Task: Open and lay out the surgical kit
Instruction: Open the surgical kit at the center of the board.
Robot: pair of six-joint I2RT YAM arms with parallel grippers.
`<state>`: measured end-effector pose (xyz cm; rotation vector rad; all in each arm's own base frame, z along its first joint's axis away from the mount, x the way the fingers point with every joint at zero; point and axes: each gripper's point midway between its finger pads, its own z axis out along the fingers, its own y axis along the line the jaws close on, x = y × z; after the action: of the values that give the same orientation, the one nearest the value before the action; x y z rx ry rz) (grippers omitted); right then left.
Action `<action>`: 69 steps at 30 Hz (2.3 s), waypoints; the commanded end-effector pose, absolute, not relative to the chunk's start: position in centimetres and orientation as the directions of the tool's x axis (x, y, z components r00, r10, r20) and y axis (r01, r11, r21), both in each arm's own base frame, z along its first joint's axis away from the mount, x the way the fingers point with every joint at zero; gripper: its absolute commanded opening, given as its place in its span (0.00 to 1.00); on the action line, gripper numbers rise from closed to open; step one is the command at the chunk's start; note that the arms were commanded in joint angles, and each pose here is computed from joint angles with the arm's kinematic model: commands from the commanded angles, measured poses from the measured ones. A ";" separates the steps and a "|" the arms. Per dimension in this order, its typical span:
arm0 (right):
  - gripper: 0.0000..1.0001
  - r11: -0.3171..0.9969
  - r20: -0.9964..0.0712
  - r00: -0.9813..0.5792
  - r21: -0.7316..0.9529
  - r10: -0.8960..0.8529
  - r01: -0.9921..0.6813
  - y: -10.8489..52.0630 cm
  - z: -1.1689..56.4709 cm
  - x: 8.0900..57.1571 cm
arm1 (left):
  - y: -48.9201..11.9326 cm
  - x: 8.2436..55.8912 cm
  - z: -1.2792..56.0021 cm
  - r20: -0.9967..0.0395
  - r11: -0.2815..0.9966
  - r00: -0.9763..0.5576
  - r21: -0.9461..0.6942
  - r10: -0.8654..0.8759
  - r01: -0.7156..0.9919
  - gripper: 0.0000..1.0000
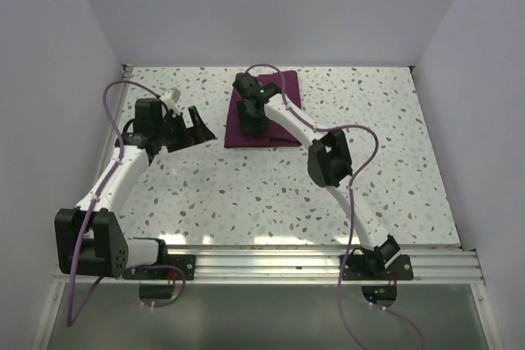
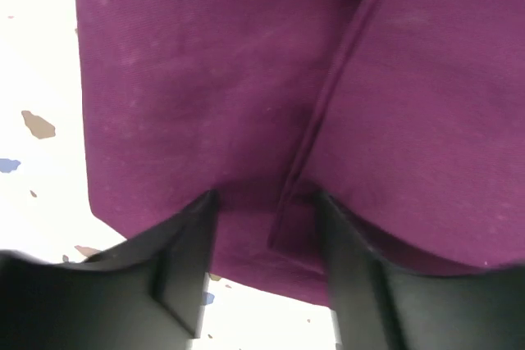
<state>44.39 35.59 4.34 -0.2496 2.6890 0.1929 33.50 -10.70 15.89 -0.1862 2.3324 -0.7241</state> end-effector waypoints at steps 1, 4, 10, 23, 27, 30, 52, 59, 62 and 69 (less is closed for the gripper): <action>0.45 0.978 -0.463 -0.875 0.069 -0.142 -0.195 34.8 6.2 44.7 | -10.5 32.6 15.7 -0.567 0.840 -0.767 -0.538 -0.301 0.068 1.00; 0.24 0.982 -0.455 -0.878 0.038 -0.147 -0.184 34.0 5.9 44.5 | -10.5 32.9 15.8 -0.569 0.842 -0.765 -0.535 -0.300 0.068 1.00; 0.00 0.981 -0.453 -0.874 -0.007 -0.176 -0.194 32.9 6.2 44.2 | -10.8 33.6 15.2 -0.550 0.834 -0.779 -0.548 -0.300 0.065 1.00; 0.00 0.992 -0.679 -0.733 0.107 0.029 -0.060 29.1 18.9 48.6 | -10.2 34.6 15.2 -0.554 0.853 -0.776 -0.520 -0.302 0.039 1.00; 0.00 0.993 -0.688 -0.716 0.075 0.117 0.089 23.2 19.1 49.6 | -9.8 35.3 15.8 -0.567 0.867 -0.768 -0.498 -0.299 0.031 1.00; 0.00 0.975 -0.685 -0.705 0.033 0.183 0.222 17.7 18.5 49.5 | -9.8 35.9 16.1 -0.583 0.901 -0.773 -0.433 -0.248 0.037 1.00; 0.98 0.770 -0.590 -0.735 -0.280 0.334 0.574 -2.3 13.5 43.9 | -24.2 43.0 13.1 -0.593 0.967 -0.805 -0.184 0.032 0.174 1.00; 0.98 0.789 -0.601 -0.725 -0.239 0.337 0.565 -2.0 15.7 43.4 | -30.6 41.3 9.9 -0.556 0.954 -0.803 -0.056 0.214 0.293 0.83; 0.98 0.797 -0.592 -0.729 -0.226 0.343 0.560 -1.8 15.9 43.1 | -30.1 41.2 7.7 -0.514 0.960 -0.824 -0.004 0.239 0.281 0.70; 0.99 0.799 -0.584 -0.744 -0.250 0.325 0.546 -2.0 16.0 42.5 | -29.0 40.8 3.7 -0.457 0.957 -0.844 0.067 0.280 0.281 0.56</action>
<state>42.77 -1.81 12.92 0.6508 2.5100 -0.5864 40.31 -30.33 3.77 0.3900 2.6413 -0.0831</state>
